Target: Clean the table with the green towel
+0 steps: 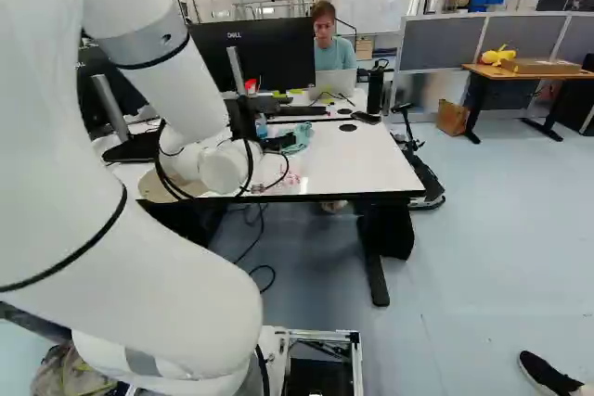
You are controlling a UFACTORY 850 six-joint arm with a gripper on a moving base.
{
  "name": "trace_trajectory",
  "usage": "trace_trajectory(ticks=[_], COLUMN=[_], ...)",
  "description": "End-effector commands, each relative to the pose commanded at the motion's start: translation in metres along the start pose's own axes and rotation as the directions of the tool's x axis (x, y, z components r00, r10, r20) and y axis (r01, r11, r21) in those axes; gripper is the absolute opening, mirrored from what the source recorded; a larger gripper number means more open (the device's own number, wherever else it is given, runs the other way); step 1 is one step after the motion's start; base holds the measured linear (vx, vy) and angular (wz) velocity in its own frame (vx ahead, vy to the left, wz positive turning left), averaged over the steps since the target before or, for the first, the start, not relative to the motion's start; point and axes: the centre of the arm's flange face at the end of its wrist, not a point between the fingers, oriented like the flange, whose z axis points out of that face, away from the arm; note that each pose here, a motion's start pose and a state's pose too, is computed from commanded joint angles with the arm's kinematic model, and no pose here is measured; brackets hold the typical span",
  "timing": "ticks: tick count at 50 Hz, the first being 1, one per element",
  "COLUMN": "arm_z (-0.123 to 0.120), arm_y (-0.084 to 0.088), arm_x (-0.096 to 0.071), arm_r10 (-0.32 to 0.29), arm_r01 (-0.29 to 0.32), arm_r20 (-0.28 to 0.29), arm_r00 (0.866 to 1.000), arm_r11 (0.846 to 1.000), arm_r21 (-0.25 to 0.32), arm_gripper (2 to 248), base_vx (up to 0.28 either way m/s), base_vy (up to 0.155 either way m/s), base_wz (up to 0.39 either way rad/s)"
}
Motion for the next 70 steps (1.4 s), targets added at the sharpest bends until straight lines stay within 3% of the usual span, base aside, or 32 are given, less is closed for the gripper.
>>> trace_trajectory(ticks=[28,70], arm_z=[0.057,0.141], arm_y=[-0.013,-0.004], arm_x=[0.016,0.035], arm_r10=[-0.008,-0.002], arm_r01=[0.008,0.002], arm_r20=[-0.001,-0.023], arm_r00=[1.0,1.0], arm_r11=[1.0,1.0], arm_r21=[0.029,0.008], arm_gripper=[247,247], base_vx=[0.0,0.0], base_vy=[0.0,0.0], base_wz=[0.0,0.0])
